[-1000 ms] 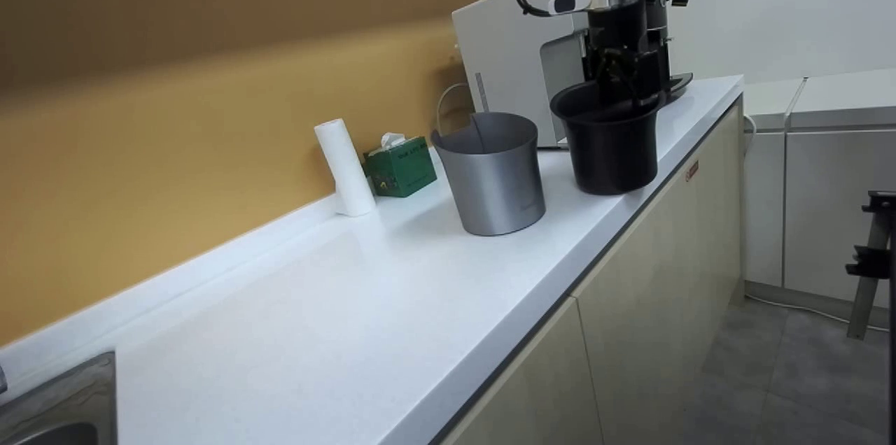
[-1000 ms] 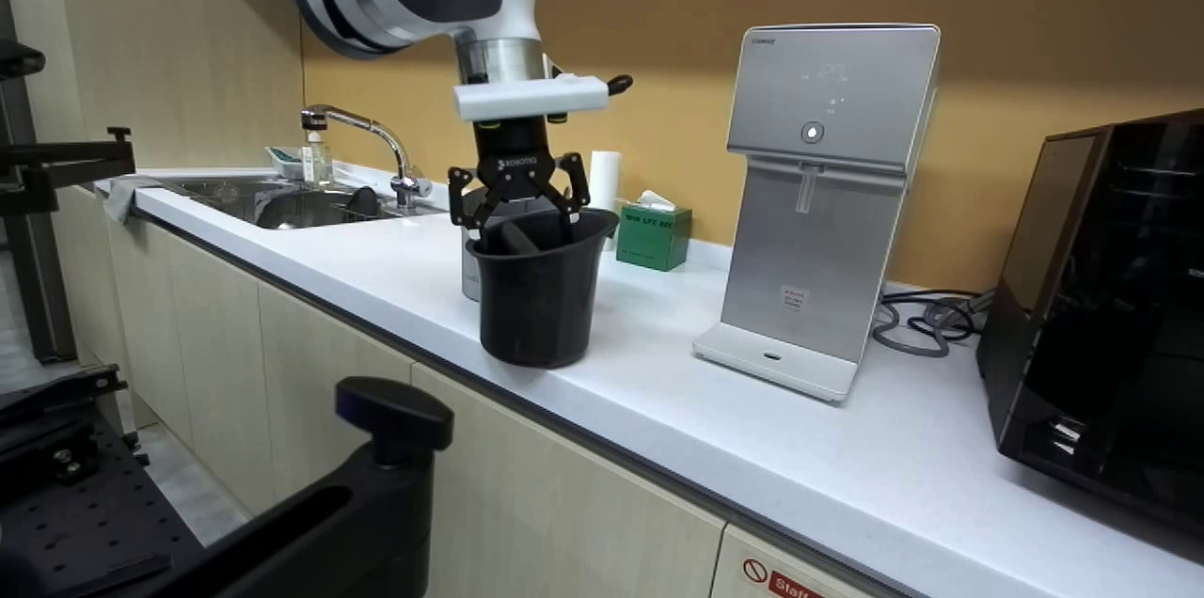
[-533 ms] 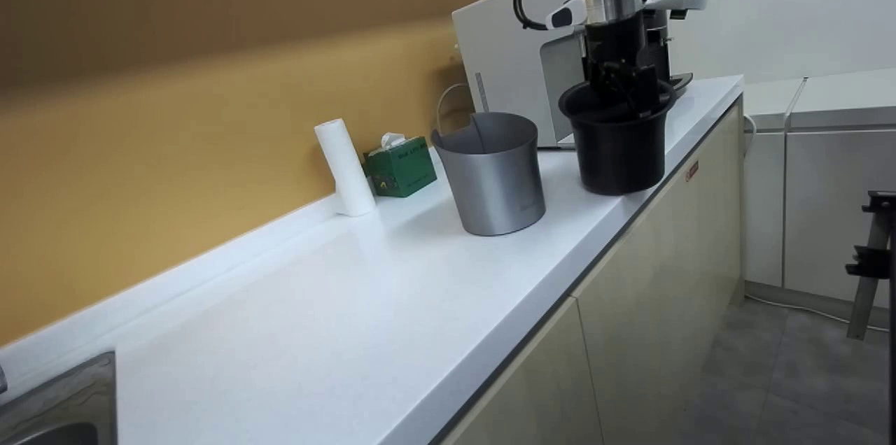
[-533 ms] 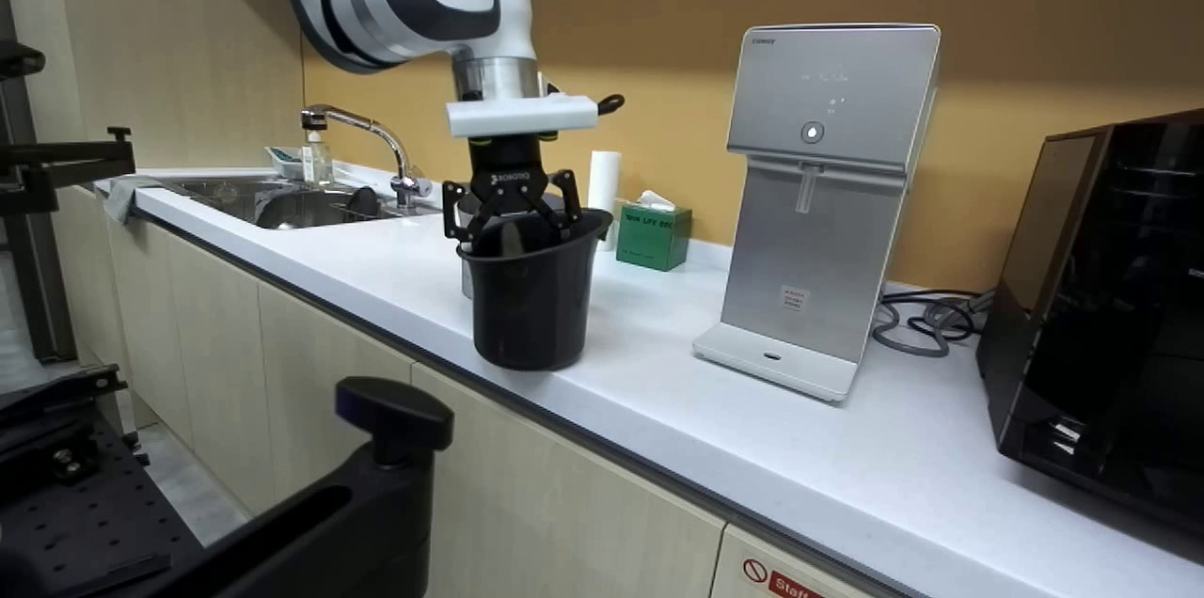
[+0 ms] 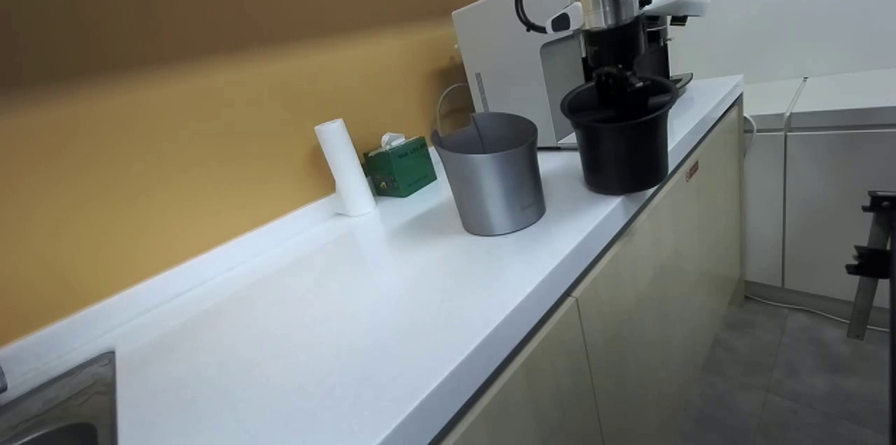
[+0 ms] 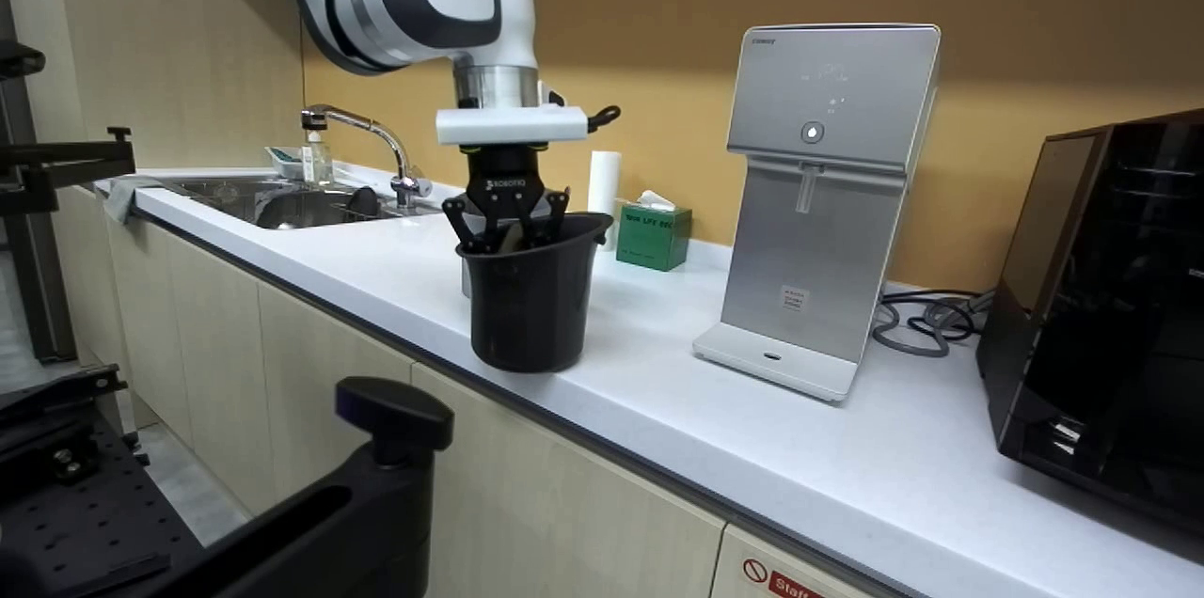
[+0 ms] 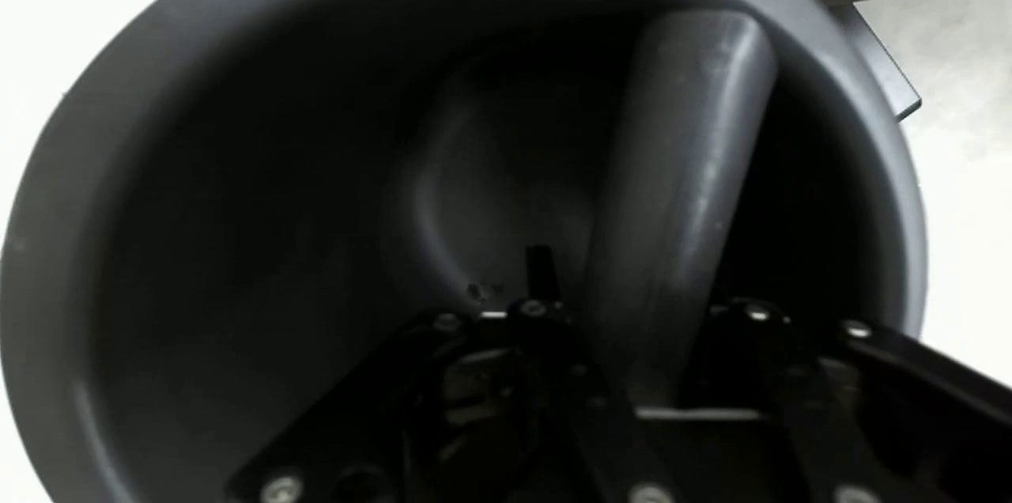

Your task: Put the inner bucket of the trash can inside the outer trash bucket

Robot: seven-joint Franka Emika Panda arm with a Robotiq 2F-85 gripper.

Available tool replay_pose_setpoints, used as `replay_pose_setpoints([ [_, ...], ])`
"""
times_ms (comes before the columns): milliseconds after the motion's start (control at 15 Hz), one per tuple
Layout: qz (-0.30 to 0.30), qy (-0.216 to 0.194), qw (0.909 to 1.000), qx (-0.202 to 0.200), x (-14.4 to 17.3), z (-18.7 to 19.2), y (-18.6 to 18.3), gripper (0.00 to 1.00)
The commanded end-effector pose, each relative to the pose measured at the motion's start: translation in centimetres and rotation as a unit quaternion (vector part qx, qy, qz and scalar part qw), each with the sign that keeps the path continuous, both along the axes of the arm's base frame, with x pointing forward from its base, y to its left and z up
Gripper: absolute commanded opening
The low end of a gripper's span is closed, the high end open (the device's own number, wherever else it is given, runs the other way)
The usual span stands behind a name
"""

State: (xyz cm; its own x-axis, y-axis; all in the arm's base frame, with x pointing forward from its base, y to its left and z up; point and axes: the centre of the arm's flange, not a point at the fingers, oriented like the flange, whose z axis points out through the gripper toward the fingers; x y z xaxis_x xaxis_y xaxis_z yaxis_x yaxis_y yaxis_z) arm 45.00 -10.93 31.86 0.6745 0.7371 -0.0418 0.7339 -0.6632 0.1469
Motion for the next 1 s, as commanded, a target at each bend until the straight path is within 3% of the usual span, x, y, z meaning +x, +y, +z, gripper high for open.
replay_pose_setpoints([
  [0, -0.027, -0.001, 0.9996, 0.0, 0.5, 1.3, 0.2, 0.1],
  [67, -0.027, 0.0, 0.9996, -0.002, 0.5, 1.6, 0.2, 0.03],
  [200, -0.023, 0.004, 0.9997, -0.006, 0.7, 2.7, 0.5, 0.0],
  [600, 0.018, 0.0, 0.9993, -0.032, 2.5, 9.9, 2.9, 0.03],
  [933, 0.09, 0.011, 0.9957, -0.02, 3.1, 16.8, 7.2, 0.03],
])
